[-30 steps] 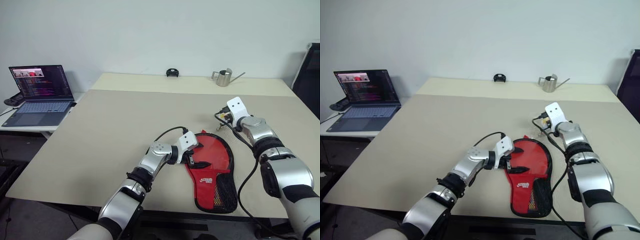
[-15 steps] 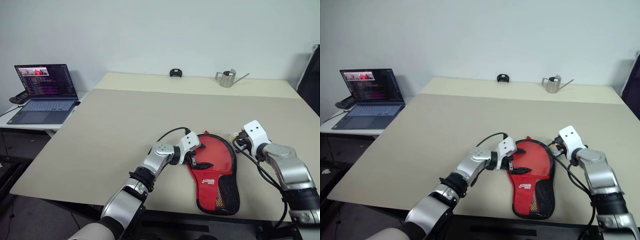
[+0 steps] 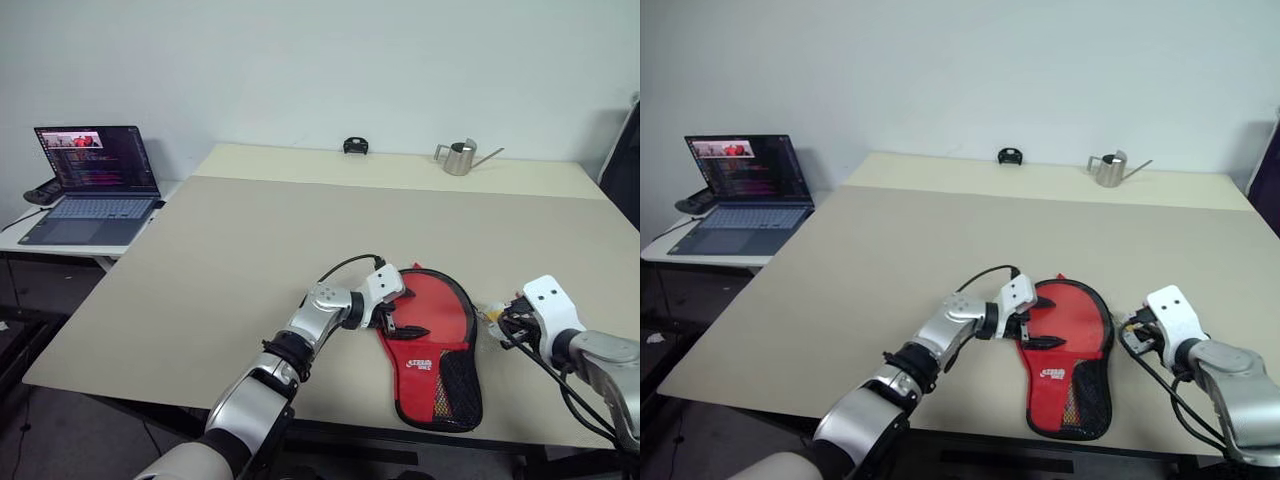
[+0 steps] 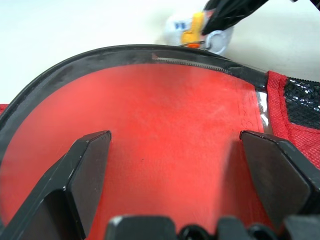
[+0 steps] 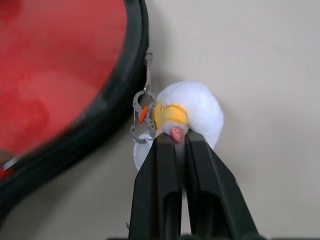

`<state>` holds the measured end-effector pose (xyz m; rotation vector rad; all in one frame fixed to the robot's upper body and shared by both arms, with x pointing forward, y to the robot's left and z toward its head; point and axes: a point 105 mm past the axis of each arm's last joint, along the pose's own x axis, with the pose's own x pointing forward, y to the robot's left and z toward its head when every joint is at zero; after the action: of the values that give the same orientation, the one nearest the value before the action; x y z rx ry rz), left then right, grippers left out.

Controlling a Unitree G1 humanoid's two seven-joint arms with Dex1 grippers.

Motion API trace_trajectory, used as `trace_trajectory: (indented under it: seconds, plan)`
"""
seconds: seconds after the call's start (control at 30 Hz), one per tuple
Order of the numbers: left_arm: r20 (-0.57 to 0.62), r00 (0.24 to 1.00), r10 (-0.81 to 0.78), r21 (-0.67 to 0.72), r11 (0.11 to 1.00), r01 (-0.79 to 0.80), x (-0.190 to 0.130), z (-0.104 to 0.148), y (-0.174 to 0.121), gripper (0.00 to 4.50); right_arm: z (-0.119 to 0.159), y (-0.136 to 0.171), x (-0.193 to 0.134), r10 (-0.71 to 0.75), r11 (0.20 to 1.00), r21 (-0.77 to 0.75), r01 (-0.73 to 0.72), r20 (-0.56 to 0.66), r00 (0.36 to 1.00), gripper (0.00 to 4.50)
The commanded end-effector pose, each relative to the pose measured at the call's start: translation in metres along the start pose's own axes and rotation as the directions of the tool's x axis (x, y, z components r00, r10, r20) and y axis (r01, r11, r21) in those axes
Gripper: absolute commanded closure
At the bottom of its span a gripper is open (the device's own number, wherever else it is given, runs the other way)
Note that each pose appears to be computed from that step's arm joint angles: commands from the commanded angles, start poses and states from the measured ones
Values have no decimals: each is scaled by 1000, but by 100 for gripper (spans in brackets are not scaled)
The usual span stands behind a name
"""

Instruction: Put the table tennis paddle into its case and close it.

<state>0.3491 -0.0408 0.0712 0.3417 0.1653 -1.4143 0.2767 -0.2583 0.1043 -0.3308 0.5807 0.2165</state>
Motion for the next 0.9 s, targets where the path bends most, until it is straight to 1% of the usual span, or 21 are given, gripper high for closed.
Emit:
trace_trajectory:
  seconds: [0.03, 0.13, 0.2, 0.33, 0.43, 0.57, 0.7, 0.9]
  plan:
    - [-187, 981, -54, -65, 997, 42, -1, -52, -18, 0, -9, -10, -19, -33, 999, 16, 34, -34, 999, 448]
    - [-187, 980, -61, -62, 997, 50, 1, -51, -19, 0, -21, -4, -32, 4, 1000, 19, -3, -78, 997, 448]
    - [-187, 980, -68, -61, 997, 57, 3, -50, -20, 0, -29, 5, -42, 68, 997, 29, -65, -115, 991, 448]
    - [-188, 979, -80, -57, 996, 71, 6, -50, -23, 0, -36, 21, -59, 172, 985, 41, -168, -155, 973, 448]
    - [-186, 978, -90, -55, 995, 81, 9, -49, -25, 0, -43, 37, -71, 269, 963, 34, -268, -195, 943, 448]
    - [-184, 979, -93, -52, 995, 84, 11, -47, -25, 0, -52, 50, -83, 352, 933, 18, -359, -245, 903, 448]
    - [-182, 979, -94, -49, 995, 87, 12, -45, -25, 0, -60, 56, -92, 399, 910, 11, -414, -291, 869, 448]
    - [-181, 979, -96, -47, 995, 89, 13, -45, -26, 0, -75, 72, -110, 500, 846, 8, -533, -358, 789, 448]
